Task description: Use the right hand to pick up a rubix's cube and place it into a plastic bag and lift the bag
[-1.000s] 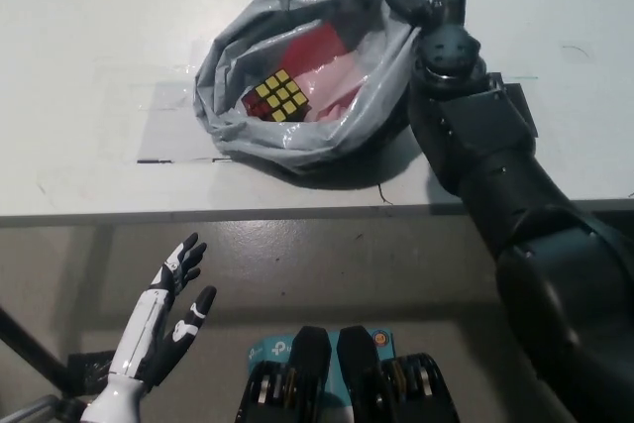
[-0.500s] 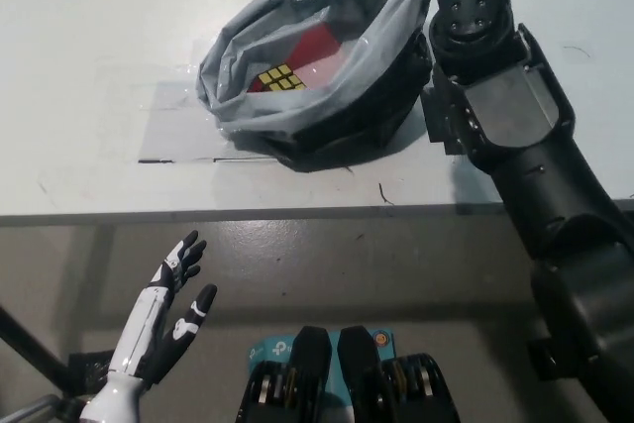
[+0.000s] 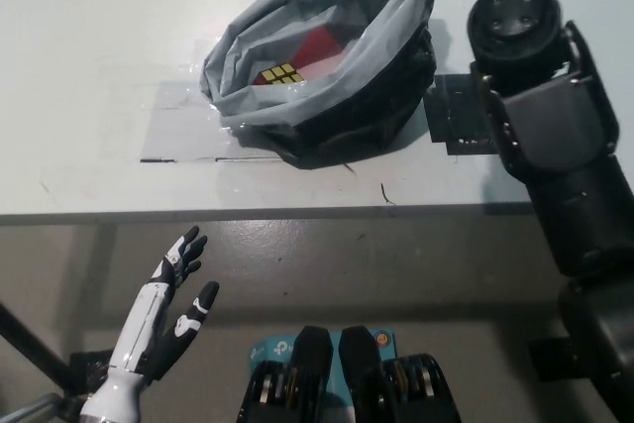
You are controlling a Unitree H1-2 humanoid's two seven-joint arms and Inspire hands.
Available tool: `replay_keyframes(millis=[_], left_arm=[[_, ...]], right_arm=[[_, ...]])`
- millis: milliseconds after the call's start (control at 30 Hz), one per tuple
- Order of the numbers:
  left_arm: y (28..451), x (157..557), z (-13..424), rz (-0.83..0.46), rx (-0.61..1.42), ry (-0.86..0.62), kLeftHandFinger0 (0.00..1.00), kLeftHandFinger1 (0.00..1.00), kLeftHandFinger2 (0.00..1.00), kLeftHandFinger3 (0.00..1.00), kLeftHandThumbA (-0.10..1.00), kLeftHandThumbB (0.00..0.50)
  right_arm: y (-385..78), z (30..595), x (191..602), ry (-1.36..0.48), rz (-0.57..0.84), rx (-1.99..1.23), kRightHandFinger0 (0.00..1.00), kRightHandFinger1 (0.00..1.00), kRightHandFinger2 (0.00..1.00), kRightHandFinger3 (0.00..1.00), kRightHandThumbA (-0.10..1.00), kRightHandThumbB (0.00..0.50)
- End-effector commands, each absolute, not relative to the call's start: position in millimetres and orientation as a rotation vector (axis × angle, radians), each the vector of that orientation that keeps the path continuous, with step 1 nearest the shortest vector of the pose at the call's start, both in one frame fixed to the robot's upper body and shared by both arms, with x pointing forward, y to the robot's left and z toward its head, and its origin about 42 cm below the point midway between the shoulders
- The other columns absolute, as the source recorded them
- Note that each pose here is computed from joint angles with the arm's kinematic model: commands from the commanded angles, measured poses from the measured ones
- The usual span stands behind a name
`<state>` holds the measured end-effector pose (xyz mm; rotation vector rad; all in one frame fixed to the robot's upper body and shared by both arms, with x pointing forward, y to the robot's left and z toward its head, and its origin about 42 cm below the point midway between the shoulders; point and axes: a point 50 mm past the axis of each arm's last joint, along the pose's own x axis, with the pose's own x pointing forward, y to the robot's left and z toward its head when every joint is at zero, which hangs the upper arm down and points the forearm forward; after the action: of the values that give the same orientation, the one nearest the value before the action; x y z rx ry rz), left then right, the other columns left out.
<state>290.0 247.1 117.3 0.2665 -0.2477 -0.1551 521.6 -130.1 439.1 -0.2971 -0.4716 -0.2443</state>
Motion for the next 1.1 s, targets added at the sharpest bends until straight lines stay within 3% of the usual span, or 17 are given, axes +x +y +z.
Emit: replay_keyframes(millis=[0, 100, 200, 333, 367, 567, 633, 667, 700, 733, 767, 867, 967, 1067], left_arm=[[248.9, 308.3, 140.8, -0.165, 0.274, -0.319, 1.00, 1.00, 1.00, 1.00, 0.81, 0.182], [251.2, 319.0, 149.6, -0.163, 0.280, -0.340, 1.00, 1.00, 1.00, 1.00, 0.82, 0.163], [251.4, 330.7, 159.1, -0.158, 0.267, -0.368, 1.00, 1.00, 1.00, 1.00, 0.85, 0.144], [248.5, 341.7, 166.2, -0.154, 0.250, -0.404, 1.00, 1.00, 1.00, 1.00, 0.94, 0.127], [247.9, 344.8, 168.3, -0.151, 0.245, -0.407, 1.00, 1.00, 1.00, 1.00, 1.00, 0.143], [248.0, 349.8, 172.3, -0.141, 0.236, -0.423, 1.00, 1.00, 1.00, 1.00, 1.00, 0.190], [249.3, 350.3, 171.4, -0.135, 0.233, -0.429, 1.00, 1.00, 1.00, 1.00, 1.00, 0.198], [249.5, 350.2, 170.8, -0.133, 0.232, -0.430, 1.00, 1.00, 1.00, 1.00, 1.00, 0.197], [249.9, 350.4, 169.7, -0.127, 0.235, -0.436, 1.00, 1.00, 1.00, 1.00, 1.00, 0.188], [250.0, 348.6, 167.3, -0.129, 0.237, -0.435, 1.00, 1.00, 1.00, 1.00, 1.00, 0.180], [250.5, 343.5, 161.6, -0.131, 0.243, -0.426, 1.00, 1.00, 1.00, 1.00, 1.00, 0.170], [252.7, 335.4, 154.3, -0.133, 0.251, -0.417, 1.00, 1.00, 1.00, 1.00, 1.00, 0.153], [255.0, 326.4, 147.5, -0.131, 0.255, -0.399, 1.00, 1.00, 1.00, 1.00, 1.00, 0.156], [256.2, 319.2, 141.2, -0.136, 0.253, -0.381, 1.00, 1.00, 1.00, 1.00, 1.00, 0.160]], right_arm=[[-175.0, 541.0, 412.6, -1.015, -0.353, -0.323, 1.00, 1.00, 1.00, 1.00, 1.00, 0.410], [-195.3, 540.9, 364.8, -1.142, -0.354, -0.344, 1.00, 1.00, 1.00, 1.00, 1.00, 0.419], [-212.4, 526.8, 317.3, -1.292, -0.324, -0.341, 1.00, 1.00, 1.00, 1.00, 1.00, 0.385], [-223.9, 495.1, 276.9, -1.358, -0.302, -0.293, 1.00, 1.00, 1.00, 1.00, 1.00, 0.423], [-227.2, 477.7, 262.3, -1.376, -0.280, -0.299, 1.00, 1.00, 1.00, 1.00, 1.00, 0.417], [-233.8, 417.3, 237.7, -1.384, -0.145, -0.332, 1.00, 1.00, 1.00, 1.00, 1.00, 0.387], [-227.7, 390.7, 235.1, -1.358, -0.167, -0.357, 1.00, 1.00, 1.00, 1.00, 1.00, 0.398], [-224.8, 379.9, 237.5, -1.339, -0.173, -0.376, 1.00, 1.00, 1.00, 1.00, 1.00, 0.359], [-221.4, 360.2, 245.1, -1.294, -0.158, -0.400, 1.00, 1.00, 1.00, 1.00, 1.00, 0.266], [-220.9, 349.5, 248.1, -1.256, -0.152, -0.413, 1.00, 1.00, 1.00, 1.00, 1.00, 0.238], [-221.5, 321.3, 260.1, -1.125, -0.150, -0.440, 1.00, 1.00, 1.00, 1.00, 1.00, 0.262], [-221.9, 282.3, 283.0, -0.952, -0.104, -0.355, 1.00, 1.00, 1.00, 1.00, 1.00, 0.277], [-223.6, 249.6, 299.3, -0.846, -0.125, -0.405, 1.00, 1.00, 1.00, 1.00, 1.00, 0.205], [-227.4, 215.9, 310.8, -0.748, -0.133, -0.435, 1.00, 1.00, 1.00, 1.00, 1.00, 0.199]])
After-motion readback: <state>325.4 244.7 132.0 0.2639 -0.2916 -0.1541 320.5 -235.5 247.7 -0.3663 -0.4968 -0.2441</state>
